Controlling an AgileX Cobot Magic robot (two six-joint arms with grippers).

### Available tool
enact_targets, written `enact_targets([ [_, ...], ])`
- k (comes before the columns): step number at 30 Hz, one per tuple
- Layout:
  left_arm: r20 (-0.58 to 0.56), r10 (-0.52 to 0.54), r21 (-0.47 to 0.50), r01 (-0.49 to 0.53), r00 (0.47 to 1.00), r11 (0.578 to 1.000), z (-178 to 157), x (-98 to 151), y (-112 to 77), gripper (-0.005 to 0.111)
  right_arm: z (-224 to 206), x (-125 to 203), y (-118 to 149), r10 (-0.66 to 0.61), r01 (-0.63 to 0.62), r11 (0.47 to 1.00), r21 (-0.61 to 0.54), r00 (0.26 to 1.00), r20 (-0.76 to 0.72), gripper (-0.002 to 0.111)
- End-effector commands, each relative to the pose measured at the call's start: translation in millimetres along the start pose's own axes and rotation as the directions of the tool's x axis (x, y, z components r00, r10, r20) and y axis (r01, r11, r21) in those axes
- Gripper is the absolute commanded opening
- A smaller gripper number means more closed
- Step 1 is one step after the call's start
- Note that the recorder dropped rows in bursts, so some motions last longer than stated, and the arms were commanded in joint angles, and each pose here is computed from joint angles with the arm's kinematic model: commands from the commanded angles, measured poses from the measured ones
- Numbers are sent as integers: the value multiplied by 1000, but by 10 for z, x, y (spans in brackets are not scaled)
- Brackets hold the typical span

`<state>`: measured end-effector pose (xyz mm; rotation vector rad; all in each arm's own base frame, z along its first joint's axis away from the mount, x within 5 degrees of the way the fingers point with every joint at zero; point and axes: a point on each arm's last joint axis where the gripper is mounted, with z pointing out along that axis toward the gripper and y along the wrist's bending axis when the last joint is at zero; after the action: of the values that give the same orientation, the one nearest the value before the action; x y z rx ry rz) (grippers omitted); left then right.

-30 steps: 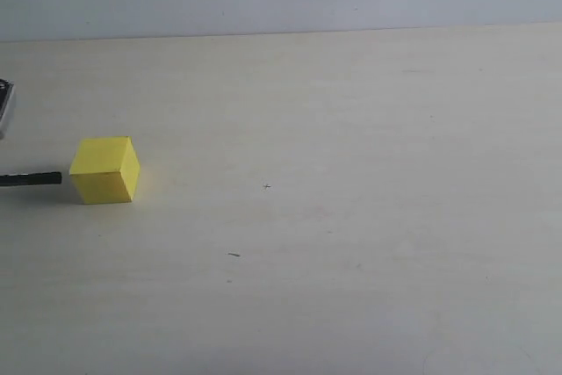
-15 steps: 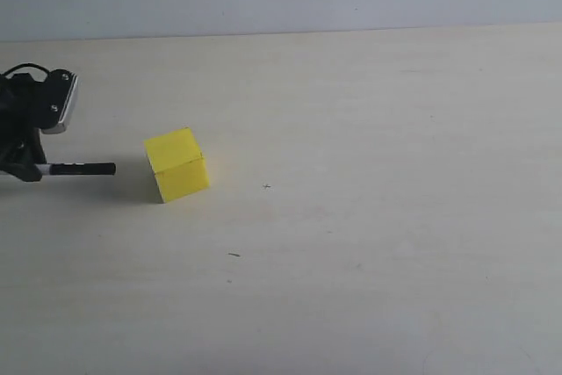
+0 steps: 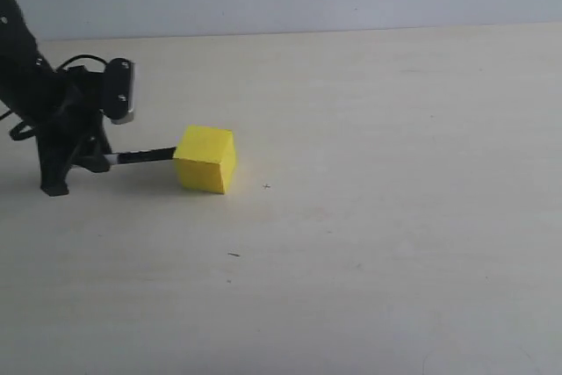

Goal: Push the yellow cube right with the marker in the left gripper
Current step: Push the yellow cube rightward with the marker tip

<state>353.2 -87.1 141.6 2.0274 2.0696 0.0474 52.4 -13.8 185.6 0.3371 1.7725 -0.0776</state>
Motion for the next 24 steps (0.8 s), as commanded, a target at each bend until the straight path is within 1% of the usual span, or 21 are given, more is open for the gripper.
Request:
enact_targets([
  [1, -53, 22, -46, -25, 998, 999, -7, -156, 3, 0, 1, 6, -2, -1, 0, 1000, 1, 1000, 9, 0],
  [3, -99, -33, -70, 26, 995, 997, -52, -38, 40, 0, 1, 6, -2, -1, 0, 1000, 1, 1000, 9, 0],
  [6, -133, -99, -66, 91, 986, 994, -106, 130, 60, 0, 1, 6, -2, -1, 0, 1000, 1, 1000, 9, 0],
  [9, -148, -131, -49, 125, 980, 991, -133, 242, 60, 0, 1, 6, -2, -1, 0, 1000, 1, 1000, 9, 0],
  [12, -151, -133, -43, 128, 980, 991, -134, 250, 55, 0, 1, 6, -2, -1, 0, 1000, 1, 1000, 9, 0],
  [15, -142, -143, -45, 138, 979, 989, -115, 150, 36, 0, 1, 6, -2, -1, 0, 1000, 1, 1000, 9, 0],
  [17, -135, -122, -44, 117, 983, 992, -89, 41, 14, 0, 1, 6, -2, -1, 0, 1000, 1, 1000, 9, 0],
  [22, -110, -18, -29, 15, 994, 999, 16, -387, -82, 0, 1, 6, -2, -1, 0, 1000, 1, 1000, 9, 0],
  [24, -100, 0, -27, -3, 995, 1000, 37, -567, -137, 0, 1, 6, -2, -1, 0, 1000, 1, 1000, 9, 0],
])
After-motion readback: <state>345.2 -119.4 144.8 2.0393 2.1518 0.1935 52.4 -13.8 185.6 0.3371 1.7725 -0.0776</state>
